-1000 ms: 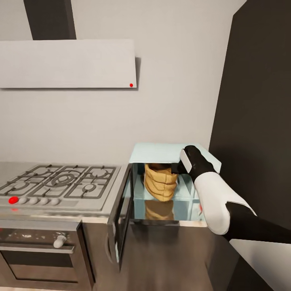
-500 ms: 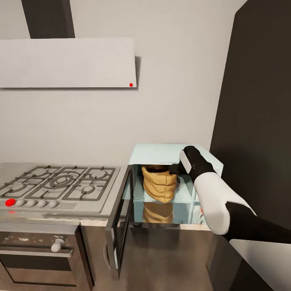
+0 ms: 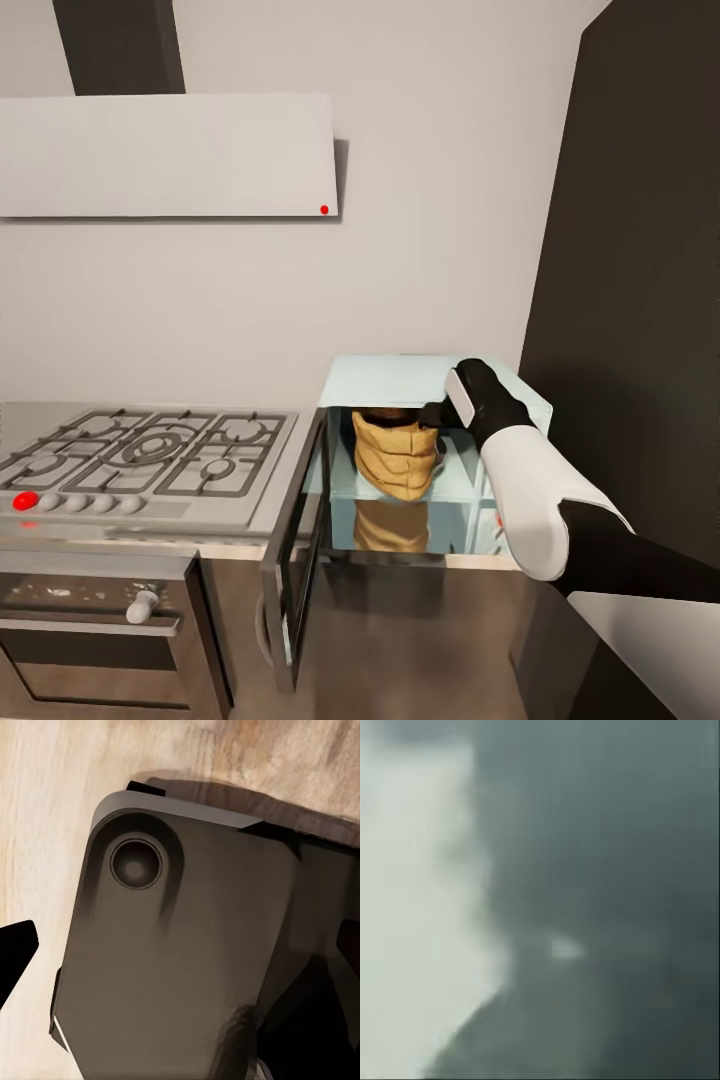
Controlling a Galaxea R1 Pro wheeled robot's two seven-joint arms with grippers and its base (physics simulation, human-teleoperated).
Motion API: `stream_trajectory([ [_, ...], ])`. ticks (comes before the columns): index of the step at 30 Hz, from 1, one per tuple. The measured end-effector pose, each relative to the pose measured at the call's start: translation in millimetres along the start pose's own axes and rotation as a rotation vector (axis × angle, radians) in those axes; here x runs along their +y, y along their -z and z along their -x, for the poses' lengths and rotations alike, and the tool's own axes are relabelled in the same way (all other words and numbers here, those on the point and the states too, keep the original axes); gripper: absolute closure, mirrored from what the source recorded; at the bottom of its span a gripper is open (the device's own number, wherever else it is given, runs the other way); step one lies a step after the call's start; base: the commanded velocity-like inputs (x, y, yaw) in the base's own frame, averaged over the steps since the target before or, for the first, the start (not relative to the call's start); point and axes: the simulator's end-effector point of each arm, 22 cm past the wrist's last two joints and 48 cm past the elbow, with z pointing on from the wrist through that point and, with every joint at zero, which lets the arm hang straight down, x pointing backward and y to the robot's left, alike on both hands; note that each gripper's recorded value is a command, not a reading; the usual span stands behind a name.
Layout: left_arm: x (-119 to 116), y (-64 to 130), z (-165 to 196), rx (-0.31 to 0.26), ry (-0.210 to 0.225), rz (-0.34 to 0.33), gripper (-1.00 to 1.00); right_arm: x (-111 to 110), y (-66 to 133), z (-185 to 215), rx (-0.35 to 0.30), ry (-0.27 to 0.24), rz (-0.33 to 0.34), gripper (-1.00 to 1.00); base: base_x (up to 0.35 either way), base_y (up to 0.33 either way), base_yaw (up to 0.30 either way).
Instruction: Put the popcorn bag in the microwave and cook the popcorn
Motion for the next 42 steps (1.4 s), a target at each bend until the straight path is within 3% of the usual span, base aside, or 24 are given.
stream_trajectory([
  [12, 0.1, -0.1, -0.3, 0.001, 0.003, 0.004, -1.00, -0.1, 3.7, 6.9, -0.018, -0.009, 0.007, -1.00, -0.300, 0.000, 0.000],
  [15, 0.1, -0.1, -0.5, 0.001, 0.002, 0.004, -1.00, 0.1, 22.6, 33.6, -0.096, -0.035, 0.040, -1.00, -0.308, 0.000, 0.000],
  [19, 0.1, -0.1, -0.4, 0.001, 0.002, 0.004, -1.00, 2.1, 64.9, 80.2, -0.248, -0.065, 0.108, -1.00, -0.302, 0.000, 0.000],
  [22, -0.2, -0.1, -0.4, 0.001, 0.002, 0.004, -1.00, 1.1, 75.1, 89.6, -0.281, -0.072, 0.118, -1.00, -0.293, 0.000, 0.000],
  [31, 0.1, 0.0, -0.3, 0.000, 0.002, 0.004, -1.00, 0.5, 66.8, 80.0, -0.262, -0.065, 0.108, -1.00, -0.133, 0.000, 0.000],
  [36, 0.1, 0.0, -0.4, 0.001, 0.002, 0.004, -1.00, -1.1, 42.6, 51.0, -0.209, -0.065, 0.102, -1.00, -0.002, 0.000, 0.000],
  [42, 0.1, 0.0, -0.3, 0.000, 0.002, 0.004, -1.00, -1.5, 35.6, 41.9, -0.193, -0.063, 0.099, -1.00, 0.000, 0.000, 0.000],
])
